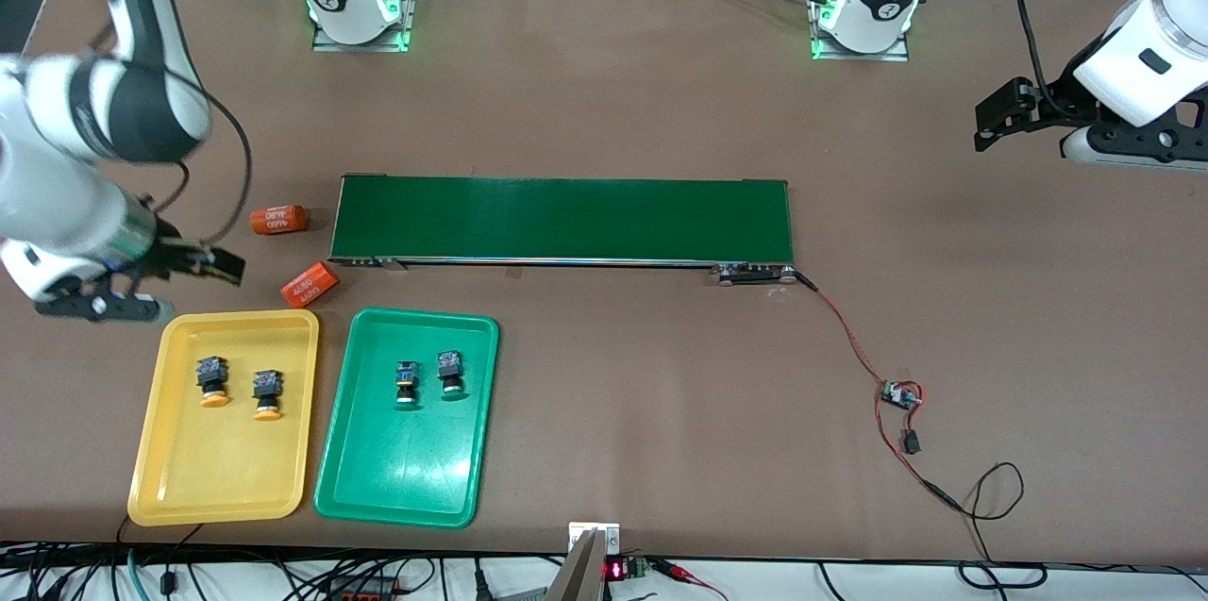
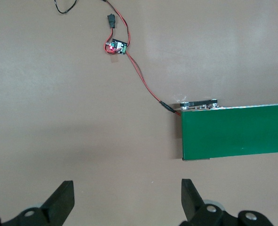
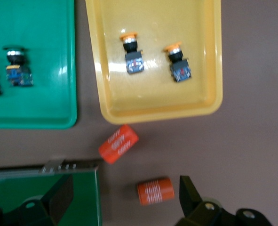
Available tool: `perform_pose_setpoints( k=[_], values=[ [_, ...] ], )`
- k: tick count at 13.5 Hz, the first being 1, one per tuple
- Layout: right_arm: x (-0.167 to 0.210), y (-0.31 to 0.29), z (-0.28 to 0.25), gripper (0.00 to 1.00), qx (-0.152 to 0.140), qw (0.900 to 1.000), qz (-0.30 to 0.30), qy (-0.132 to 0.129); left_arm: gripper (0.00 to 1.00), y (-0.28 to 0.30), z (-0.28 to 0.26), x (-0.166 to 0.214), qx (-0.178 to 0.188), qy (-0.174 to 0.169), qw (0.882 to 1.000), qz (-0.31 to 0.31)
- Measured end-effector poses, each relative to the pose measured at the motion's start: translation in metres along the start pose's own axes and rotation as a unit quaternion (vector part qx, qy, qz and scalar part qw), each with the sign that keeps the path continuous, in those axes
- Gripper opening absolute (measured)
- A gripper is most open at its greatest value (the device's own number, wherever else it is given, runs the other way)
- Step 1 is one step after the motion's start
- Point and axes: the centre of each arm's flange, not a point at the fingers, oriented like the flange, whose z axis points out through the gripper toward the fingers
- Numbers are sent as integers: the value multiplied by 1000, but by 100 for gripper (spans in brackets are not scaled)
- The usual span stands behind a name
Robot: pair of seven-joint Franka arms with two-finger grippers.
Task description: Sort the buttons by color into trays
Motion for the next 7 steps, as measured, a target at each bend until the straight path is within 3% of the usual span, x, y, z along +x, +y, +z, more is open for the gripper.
perform_pose_setpoints(
  k=[3,7],
  values=[
    [-35,6,-51,100,7,1000,8,-18,100,0,0,0,0,0,1000,0],
    [-82,14,-95,100,1,998,12,-65,100,0,0,0,0,0,1000,0]
  ],
)
